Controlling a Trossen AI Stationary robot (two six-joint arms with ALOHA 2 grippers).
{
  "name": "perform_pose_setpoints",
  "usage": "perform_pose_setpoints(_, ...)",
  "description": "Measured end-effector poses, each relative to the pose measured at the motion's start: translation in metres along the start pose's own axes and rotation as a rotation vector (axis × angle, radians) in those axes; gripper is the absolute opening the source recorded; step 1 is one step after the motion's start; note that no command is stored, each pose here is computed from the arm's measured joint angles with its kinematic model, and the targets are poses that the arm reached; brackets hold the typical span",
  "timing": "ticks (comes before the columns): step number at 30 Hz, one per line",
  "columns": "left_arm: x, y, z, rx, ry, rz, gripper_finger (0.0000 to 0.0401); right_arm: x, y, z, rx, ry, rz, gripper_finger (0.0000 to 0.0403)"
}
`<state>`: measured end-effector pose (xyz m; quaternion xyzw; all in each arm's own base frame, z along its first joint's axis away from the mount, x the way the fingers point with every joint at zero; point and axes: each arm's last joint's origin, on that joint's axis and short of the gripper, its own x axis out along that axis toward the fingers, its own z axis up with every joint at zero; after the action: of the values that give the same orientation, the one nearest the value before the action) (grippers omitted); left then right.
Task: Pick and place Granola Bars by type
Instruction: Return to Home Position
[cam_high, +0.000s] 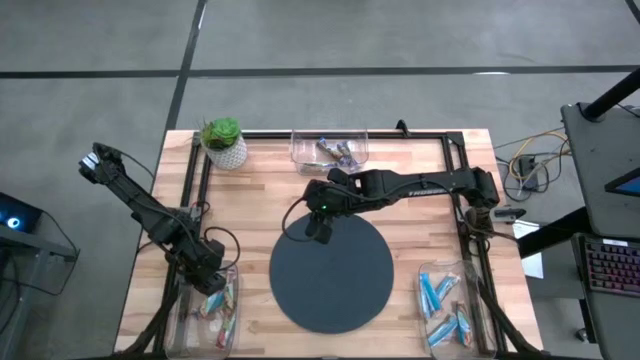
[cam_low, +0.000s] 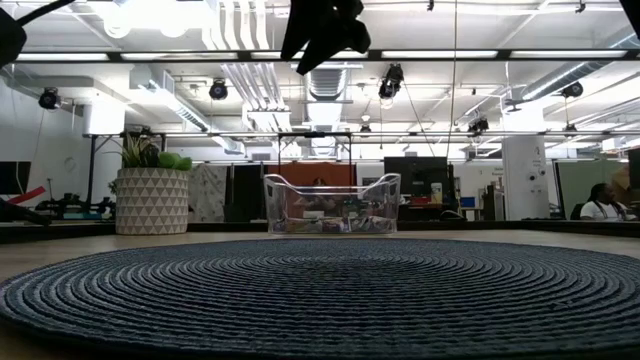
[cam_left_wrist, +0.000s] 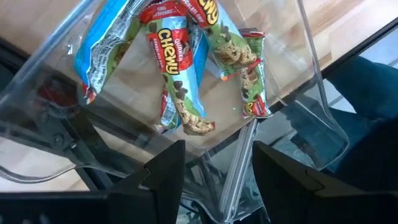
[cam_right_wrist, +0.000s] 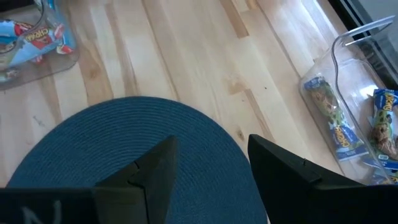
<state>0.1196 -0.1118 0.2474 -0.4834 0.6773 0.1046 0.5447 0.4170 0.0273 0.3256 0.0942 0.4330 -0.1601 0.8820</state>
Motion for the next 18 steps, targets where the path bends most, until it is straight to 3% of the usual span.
perform_pose_setpoints(18,0.0000,0.0013,-0.0004,0.006,0.014,0.013,0.0168,-0.0002,0.0020,0.0051,0.013,-0.051,0.020,0.0192)
